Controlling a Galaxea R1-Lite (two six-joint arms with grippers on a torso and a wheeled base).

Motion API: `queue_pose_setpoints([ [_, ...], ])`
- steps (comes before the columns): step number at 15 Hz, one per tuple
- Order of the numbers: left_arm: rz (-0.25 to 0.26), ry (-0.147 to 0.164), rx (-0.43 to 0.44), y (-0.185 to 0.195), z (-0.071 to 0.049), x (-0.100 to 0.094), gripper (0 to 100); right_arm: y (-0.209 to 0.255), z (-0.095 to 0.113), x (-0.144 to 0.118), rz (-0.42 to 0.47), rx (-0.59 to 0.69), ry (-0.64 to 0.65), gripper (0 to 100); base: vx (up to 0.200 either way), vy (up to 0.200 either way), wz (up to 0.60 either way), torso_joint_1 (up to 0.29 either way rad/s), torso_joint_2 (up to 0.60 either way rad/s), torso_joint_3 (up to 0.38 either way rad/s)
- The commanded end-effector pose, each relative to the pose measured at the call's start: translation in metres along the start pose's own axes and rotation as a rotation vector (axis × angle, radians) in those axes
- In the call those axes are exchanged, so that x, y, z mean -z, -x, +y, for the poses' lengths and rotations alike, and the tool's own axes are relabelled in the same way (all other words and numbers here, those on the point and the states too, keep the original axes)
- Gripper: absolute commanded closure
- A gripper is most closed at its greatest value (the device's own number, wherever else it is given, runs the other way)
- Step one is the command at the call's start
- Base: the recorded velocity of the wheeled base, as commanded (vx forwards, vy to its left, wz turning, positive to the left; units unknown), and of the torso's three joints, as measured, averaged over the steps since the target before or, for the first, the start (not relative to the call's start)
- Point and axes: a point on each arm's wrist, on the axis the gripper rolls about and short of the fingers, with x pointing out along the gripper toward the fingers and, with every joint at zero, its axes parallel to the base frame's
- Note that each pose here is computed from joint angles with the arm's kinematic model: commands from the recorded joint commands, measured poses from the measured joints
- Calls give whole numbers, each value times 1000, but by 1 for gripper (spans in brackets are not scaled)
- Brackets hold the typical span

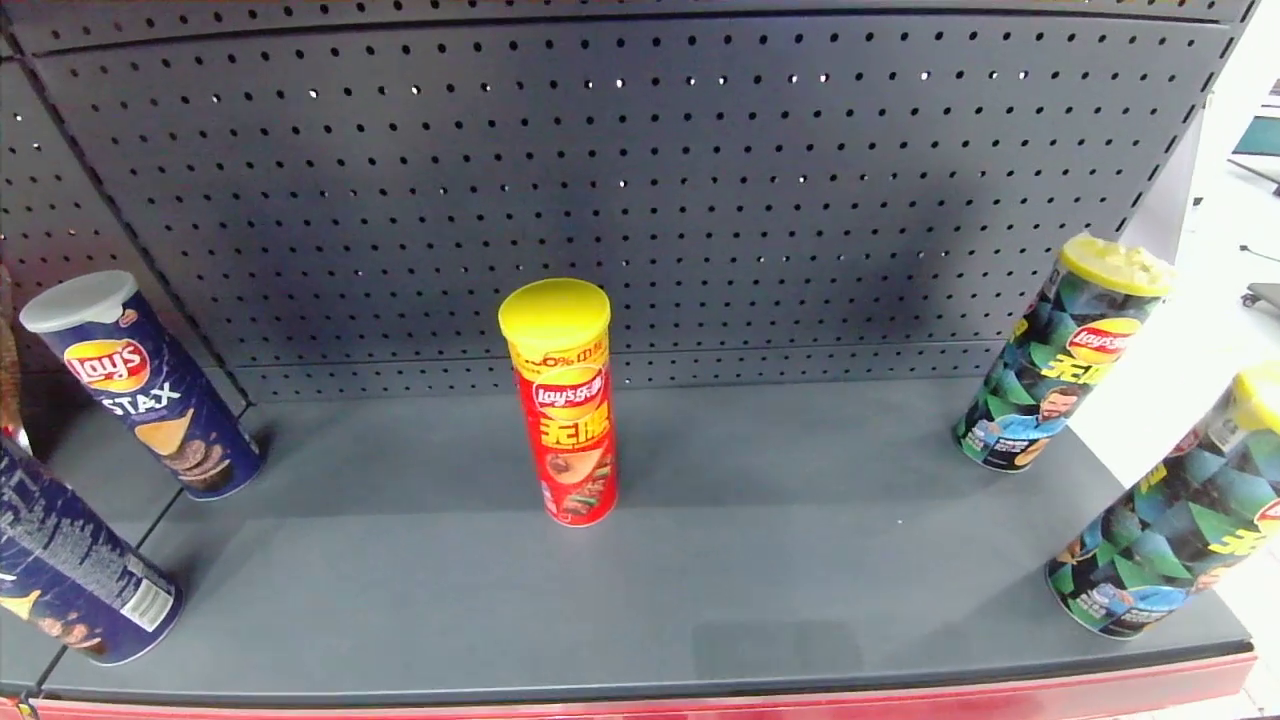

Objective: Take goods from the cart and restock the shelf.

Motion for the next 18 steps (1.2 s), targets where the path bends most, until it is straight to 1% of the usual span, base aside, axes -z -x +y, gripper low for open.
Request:
queue_pose_setpoints([
  [1,0,1,0,0,0,0,0,0,-1,-1,1,-31,16,100,0,0,0,0,0,0],
  [3,0,1,0,0,0,0,0,-5,-4,-2,18,-91,53,100,0,0,0,0,0,0],
  [6,4,-2,5,0,0,0,0,-10,-7,-6,36,-179,67,100,0,0,0,0,0,0],
  [7,3,-14,14,0,0,0,0,-15,-8,-7,60,-216,70,100,0,0,0,0,0,0],
  [8,-2,-14,25,0,0,0,0,-18,-8,-8,75,-240,72,100,0,0,0,0,0,0],
  [9,-5,-27,32,0,-1,-1,0,-20,-9,-8,84,-262,75,100,0,0,0,0,0,0],
  [10,-74,-24,78,4,-2,-26,0,-22,-9,-9,92,-286,80,100,0,0,0,0,0,0],
  [11,-64,-5,123,1,-2,-58,0,-24,-9,-9,96,-299,89,100,0,0,0,0,0,0],
  [12,-36,61,190,-17,-2,-113,0,-29,-9,-12,115,-318,97,100,0,0,0,0,0,0],
  [13,-11,59,264,-29,-3,-132,0,-33,-8,-13,124,-319,99,100,0,0,0,0,0,0],
  [14,42,13,369,-46,-6,-136,0,-41,-8,-17,114,-315,99,100,0,0,0,0,0,0],
  [15,64,-1,405,-52,-8,-137,0,-43,-7,-19,102,-309,99,100,0,0,0,0,0,0],
  [16,135,0,467,-79,-11,-143,0,-52,-6,-22,81,-304,100,100,0,0,0,0,0,0],
  [17,159,-1,516,-95,-14,-144,0,-56,-6,-23,78,-302,98,100,0,0,0,0,0,0],
  [18,195,-30,613,-116,-22,-142,0,-58,-6,-24,83,-305,97,100,0,0,0,0,0,0],
])
